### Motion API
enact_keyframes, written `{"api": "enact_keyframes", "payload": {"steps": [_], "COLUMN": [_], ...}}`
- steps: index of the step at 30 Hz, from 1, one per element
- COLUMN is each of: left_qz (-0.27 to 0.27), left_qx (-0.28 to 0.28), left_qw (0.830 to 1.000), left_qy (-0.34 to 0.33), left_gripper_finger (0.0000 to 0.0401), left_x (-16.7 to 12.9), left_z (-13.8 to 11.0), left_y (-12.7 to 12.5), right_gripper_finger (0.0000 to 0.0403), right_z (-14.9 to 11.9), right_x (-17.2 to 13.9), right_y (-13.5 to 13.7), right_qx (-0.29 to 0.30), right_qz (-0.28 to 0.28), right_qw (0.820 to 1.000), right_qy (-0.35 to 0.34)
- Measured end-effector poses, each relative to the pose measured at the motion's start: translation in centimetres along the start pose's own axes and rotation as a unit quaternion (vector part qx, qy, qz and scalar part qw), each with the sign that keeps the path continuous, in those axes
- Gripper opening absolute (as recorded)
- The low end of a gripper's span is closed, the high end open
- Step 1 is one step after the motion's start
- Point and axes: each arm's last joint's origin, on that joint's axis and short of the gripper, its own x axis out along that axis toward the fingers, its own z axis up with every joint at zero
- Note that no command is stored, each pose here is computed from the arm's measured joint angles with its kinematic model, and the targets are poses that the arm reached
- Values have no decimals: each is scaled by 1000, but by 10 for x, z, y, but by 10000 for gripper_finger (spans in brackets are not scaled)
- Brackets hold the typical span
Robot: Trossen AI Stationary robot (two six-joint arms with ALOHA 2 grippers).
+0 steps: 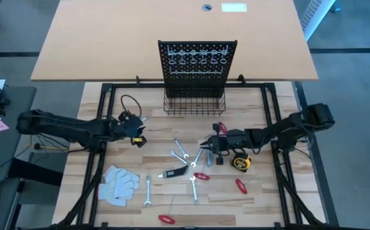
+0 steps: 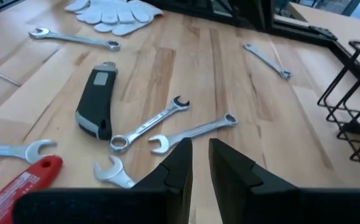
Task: Hang tools onto peg board
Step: Hang the red allen wrench on the pegboard
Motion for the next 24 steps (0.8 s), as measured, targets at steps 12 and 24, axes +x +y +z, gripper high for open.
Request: {"api": "enact_keyframes", "payload": {"steps": [12,24], "left_qz": [47,31], "left_qx": [-13,-50], "left_qw": [998,996], "left_qy": [-48,-65], "left_gripper_finger": [141,138], "left_x": [29,28], "left_z": [-19,-16], "left_y": [30,25], "right_gripper_finger": [63,66], "right_z": [3,15], "right_x": [1,-64], "right_y": [-9,-20], "right_qx": [-25,31], "right_qz": [-18,-147], "right_qw": [999,983], "right_qy": [-18,105]}}
